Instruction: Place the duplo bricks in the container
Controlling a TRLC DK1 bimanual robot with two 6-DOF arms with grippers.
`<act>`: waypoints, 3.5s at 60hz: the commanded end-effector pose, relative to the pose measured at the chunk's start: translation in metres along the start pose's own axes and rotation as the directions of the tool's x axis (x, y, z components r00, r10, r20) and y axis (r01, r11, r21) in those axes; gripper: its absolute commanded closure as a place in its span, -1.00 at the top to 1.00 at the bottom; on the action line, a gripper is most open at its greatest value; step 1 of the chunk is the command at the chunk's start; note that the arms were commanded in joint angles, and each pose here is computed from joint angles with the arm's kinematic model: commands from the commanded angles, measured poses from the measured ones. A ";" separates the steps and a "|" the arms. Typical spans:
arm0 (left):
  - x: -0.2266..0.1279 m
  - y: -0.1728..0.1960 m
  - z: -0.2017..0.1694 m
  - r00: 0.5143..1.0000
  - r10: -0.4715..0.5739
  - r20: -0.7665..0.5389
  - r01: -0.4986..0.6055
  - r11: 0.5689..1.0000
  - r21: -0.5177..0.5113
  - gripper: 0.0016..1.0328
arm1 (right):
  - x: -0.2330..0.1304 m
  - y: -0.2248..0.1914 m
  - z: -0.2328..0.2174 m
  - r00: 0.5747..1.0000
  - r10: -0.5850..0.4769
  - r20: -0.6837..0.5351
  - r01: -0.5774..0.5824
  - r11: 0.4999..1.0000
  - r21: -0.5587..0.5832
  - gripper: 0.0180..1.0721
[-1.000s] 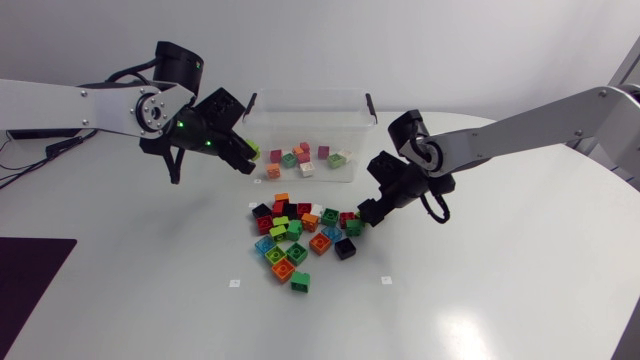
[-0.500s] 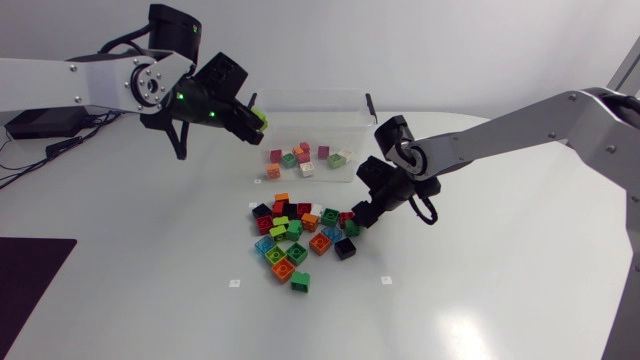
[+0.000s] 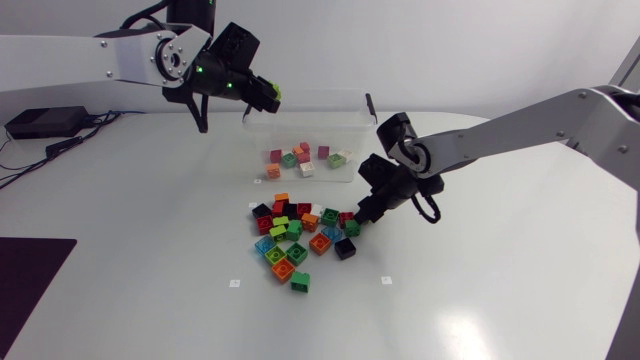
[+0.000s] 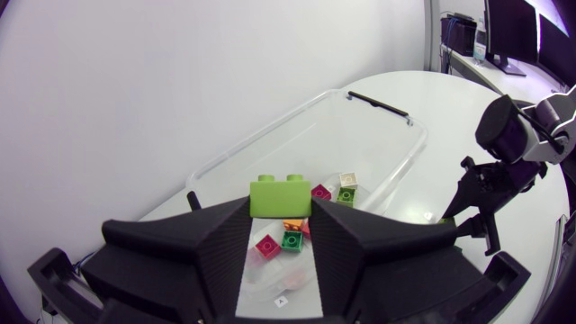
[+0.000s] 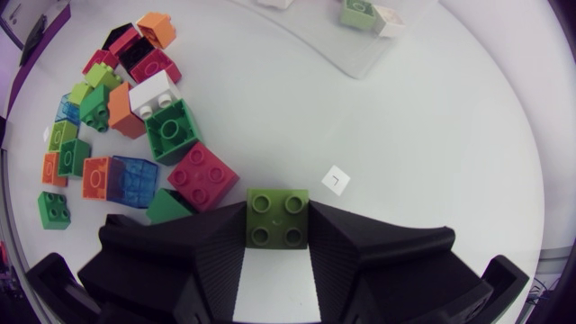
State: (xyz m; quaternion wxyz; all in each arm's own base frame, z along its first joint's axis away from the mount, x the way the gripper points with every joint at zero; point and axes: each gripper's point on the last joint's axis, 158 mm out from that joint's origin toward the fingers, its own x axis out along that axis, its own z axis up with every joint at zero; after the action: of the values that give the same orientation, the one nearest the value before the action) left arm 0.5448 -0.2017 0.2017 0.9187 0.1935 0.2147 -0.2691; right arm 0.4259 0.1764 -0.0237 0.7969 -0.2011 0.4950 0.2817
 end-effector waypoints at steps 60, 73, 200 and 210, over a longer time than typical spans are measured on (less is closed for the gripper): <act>-0.068 -0.011 -0.070 0.992 -0.064 -0.107 0.080 0.985 0.152 0.90 | -0.151 -0.010 0.193 0.879 -0.066 0.472 0.019 0.994 0.104 -0.48; -0.078 -0.031 -0.125 0.967 -0.159 -0.197 0.204 0.951 0.232 0.90 | -0.136 -0.009 0.219 0.869 -0.071 0.489 0.016 0.993 0.116 -0.48; 0.014 -0.099 -0.251 0.858 -0.265 -0.440 0.344 0.933 0.110 -0.47 | -0.097 0.044 0.013 0.998 -0.055 0.003 0.052 0.956 0.290 0.79; -0.005 -0.094 -0.240 0.868 -0.253 -0.428 0.333 0.935 0.123 -0.48 | -0.070 0.045 0.002 0.994 -0.030 -0.104 0.062 0.943 0.326 0.79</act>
State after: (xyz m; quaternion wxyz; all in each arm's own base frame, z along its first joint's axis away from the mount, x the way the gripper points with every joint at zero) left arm 0.4246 -0.1628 -0.0301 0.7757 0.3016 0.4013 -0.3825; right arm 0.3715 0.1923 0.0530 0.8119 -0.0990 0.5452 0.1841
